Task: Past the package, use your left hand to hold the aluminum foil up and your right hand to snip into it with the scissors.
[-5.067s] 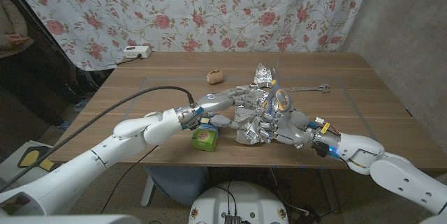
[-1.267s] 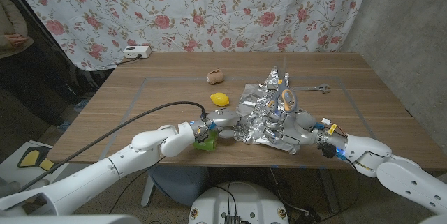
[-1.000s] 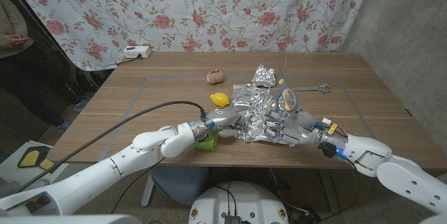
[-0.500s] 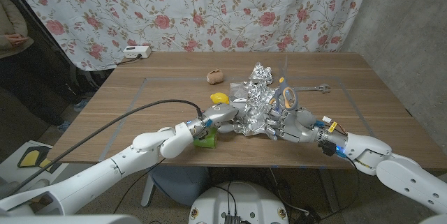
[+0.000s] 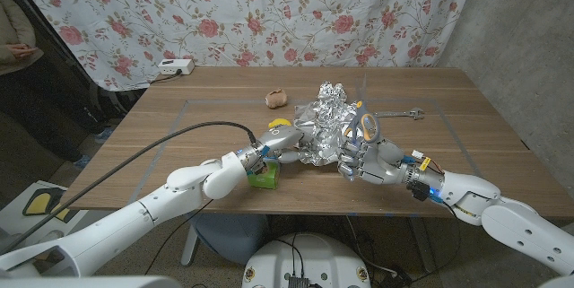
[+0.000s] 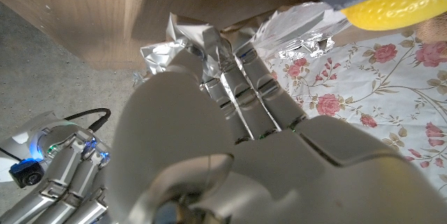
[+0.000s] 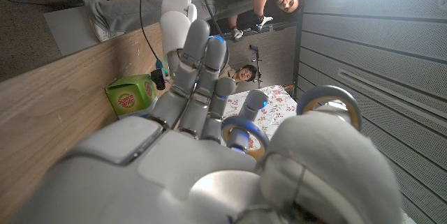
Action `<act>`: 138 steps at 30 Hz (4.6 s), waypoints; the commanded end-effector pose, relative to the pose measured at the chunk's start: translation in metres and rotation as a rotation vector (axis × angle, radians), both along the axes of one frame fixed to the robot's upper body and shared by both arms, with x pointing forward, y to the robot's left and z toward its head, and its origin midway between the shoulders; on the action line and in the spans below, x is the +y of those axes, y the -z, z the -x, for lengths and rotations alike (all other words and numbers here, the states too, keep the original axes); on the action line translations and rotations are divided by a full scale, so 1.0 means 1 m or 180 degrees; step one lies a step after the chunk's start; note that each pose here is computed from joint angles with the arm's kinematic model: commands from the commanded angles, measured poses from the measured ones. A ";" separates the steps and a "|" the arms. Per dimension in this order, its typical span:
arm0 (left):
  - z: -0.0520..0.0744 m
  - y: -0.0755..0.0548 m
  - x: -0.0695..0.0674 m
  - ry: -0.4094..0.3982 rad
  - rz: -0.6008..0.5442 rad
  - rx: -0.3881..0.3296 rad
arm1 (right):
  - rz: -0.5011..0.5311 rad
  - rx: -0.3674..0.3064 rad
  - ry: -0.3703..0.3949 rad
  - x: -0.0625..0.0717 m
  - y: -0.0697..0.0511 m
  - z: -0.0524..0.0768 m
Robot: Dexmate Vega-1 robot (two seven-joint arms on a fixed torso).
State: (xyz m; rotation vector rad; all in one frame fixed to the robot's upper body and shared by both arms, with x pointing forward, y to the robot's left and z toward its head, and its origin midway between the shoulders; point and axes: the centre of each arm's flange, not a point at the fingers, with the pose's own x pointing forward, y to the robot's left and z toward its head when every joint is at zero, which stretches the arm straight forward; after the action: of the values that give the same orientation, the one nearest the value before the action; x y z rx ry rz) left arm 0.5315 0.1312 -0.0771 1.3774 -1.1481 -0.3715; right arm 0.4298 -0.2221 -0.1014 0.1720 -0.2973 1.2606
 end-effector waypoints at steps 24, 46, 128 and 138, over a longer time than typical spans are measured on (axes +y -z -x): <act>-0.003 -0.040 0.004 -0.0029 0.0039 -0.0102 | 0.0132 0.0073 -0.0041 0.008 0.012 0.004; -0.015 -0.059 0.006 -0.0025 0.0101 -0.0108 | 0.0369 0.0191 0.0036 0.004 0.026 0.009; -0.006 -0.085 0.003 0.0002 0.0161 -0.0404 | 0.0700 0.0540 0.0060 -0.009 0.066 0.005; -0.006 -0.083 0.003 0.0016 0.0118 -0.0384 | 0.0810 0.0476 0.0165 -0.015 0.063 0.002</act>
State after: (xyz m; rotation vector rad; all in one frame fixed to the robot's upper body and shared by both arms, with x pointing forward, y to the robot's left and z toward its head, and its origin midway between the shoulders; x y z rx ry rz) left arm 0.5384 0.1339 0.0086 1.3684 -1.2533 -0.2571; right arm 0.4244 -0.2308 -0.1664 0.0773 -0.0148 1.2426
